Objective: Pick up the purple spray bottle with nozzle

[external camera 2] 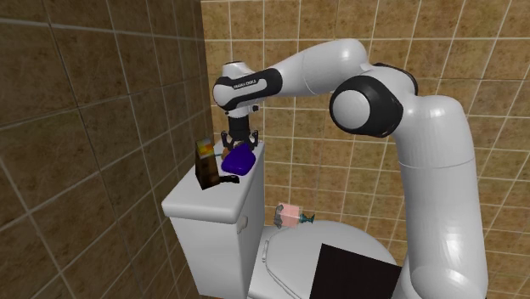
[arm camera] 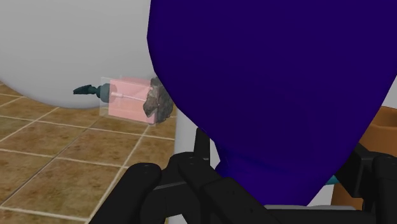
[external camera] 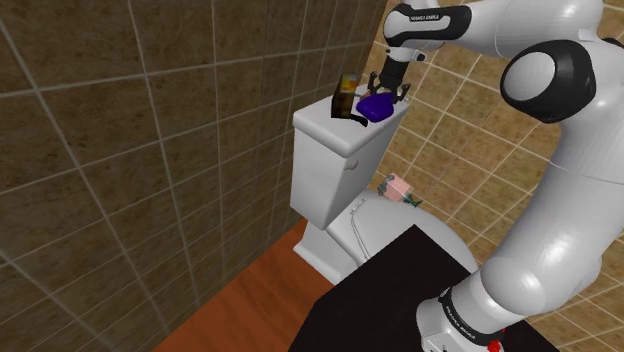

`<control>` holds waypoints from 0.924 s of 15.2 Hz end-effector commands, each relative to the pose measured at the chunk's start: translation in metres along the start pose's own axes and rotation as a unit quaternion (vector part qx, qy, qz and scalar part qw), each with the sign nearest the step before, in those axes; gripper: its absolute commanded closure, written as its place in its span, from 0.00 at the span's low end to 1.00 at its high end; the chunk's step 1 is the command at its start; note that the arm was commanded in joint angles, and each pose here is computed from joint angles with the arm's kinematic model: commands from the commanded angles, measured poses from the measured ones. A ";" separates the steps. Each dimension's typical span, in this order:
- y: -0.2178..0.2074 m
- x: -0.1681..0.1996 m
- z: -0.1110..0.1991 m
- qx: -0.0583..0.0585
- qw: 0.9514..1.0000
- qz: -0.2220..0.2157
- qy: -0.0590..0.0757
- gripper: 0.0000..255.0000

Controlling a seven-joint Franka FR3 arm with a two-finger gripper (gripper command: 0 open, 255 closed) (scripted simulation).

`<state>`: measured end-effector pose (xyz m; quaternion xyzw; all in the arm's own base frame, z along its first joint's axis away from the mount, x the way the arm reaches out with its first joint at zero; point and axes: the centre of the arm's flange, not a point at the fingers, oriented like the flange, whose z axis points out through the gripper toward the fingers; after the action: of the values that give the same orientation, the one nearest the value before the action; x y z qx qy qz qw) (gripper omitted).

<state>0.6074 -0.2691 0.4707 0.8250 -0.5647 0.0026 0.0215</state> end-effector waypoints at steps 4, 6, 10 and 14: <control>0.001 0.001 -0.025 0.000 1.000 0.000 0.000 1.00; 0.001 0.002 -0.036 0.000 1.000 0.000 0.000 1.00; 0.002 0.002 -0.057 0.000 1.000 0.000 0.000 1.00; 0.002 0.003 -0.073 0.000 1.000 0.000 0.000 1.00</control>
<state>0.6078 -0.2694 0.5406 0.8250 -0.5647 0.0028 0.0214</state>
